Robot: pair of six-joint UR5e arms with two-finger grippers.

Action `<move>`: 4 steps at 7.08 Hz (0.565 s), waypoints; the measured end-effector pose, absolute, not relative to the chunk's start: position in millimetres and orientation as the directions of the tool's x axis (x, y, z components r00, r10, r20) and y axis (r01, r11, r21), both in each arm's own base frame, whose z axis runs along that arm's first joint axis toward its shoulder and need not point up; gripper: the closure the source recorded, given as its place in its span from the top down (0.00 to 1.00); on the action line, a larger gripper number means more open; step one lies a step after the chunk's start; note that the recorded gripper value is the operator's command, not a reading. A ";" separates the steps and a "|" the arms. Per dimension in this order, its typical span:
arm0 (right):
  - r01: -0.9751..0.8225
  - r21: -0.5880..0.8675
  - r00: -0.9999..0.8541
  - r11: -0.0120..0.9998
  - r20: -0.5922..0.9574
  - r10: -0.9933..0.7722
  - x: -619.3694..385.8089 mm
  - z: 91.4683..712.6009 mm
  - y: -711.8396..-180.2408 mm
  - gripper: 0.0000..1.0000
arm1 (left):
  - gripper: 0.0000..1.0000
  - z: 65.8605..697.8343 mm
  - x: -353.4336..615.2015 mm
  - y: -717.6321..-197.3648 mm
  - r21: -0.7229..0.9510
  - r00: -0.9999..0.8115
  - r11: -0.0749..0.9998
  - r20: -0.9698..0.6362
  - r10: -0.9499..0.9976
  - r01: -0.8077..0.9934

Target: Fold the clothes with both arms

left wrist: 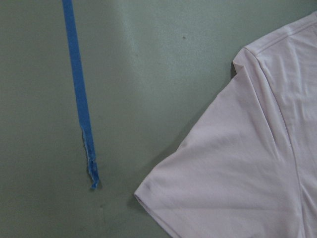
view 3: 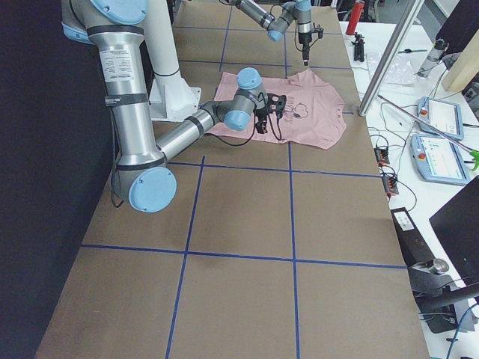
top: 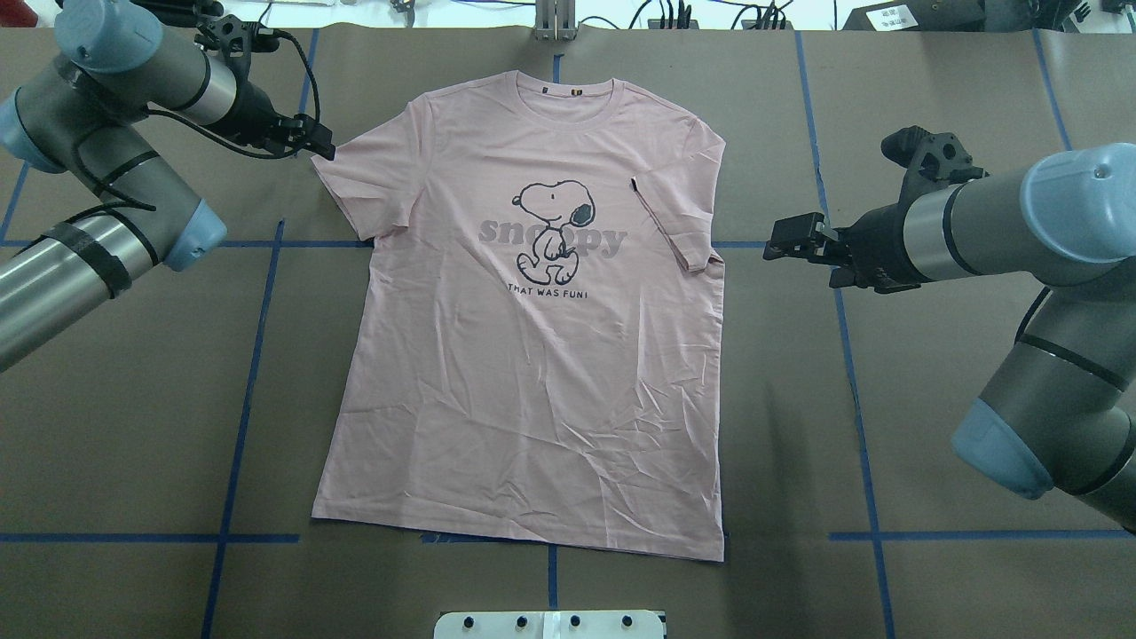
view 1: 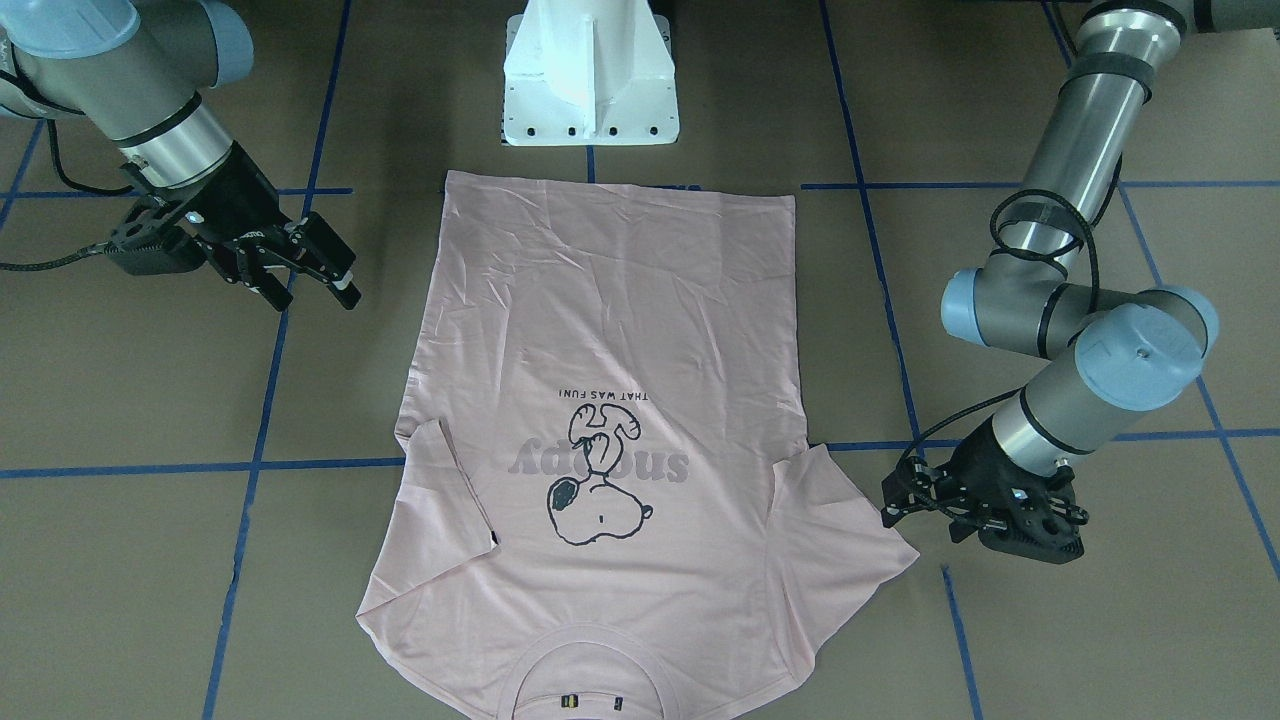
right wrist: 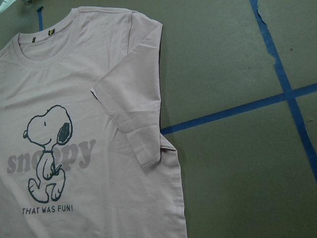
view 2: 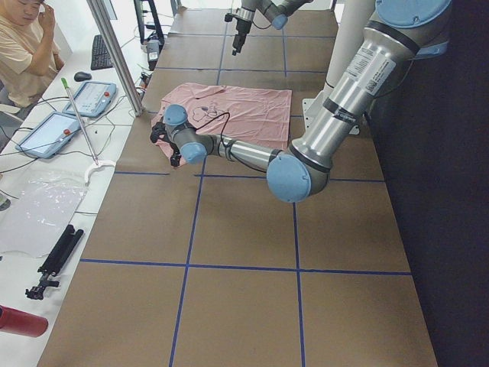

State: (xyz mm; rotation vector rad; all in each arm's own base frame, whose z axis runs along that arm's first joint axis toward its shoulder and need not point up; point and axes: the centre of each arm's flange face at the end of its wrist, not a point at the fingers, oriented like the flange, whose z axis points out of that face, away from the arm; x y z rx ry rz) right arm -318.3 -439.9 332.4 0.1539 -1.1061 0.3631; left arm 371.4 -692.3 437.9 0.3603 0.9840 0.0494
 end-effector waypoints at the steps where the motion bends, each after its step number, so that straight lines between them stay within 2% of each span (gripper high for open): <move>1: -0.361 -0.058 0.398 0.931 0.893 0.210 -319.0 333.2 -439.9 1.00 | 0.76 443.1 383.1 -698.9 0.333 0.582 0.933 -0.789 0.195 0.139; 2: -0.361 -0.059 0.399 0.931 0.893 0.211 -319.6 333.5 -439.9 1.00 | 0.49 447.6 390.3 -702.7 0.342 0.592 0.928 -0.782 0.194 0.147; 3: -0.361 -0.058 0.398 0.931 0.893 0.210 -320.0 333.1 -440.0 1.00 | 0.00 449.8 394.8 -703.4 0.346 0.594 0.926 -0.780 0.197 0.148; 4: -0.360 -0.058 0.398 0.931 0.893 0.209 -320.7 332.5 -440.2 1.00 | 0.00 450.3 398.1 -702.9 0.348 0.594 0.926 -0.779 0.200 0.146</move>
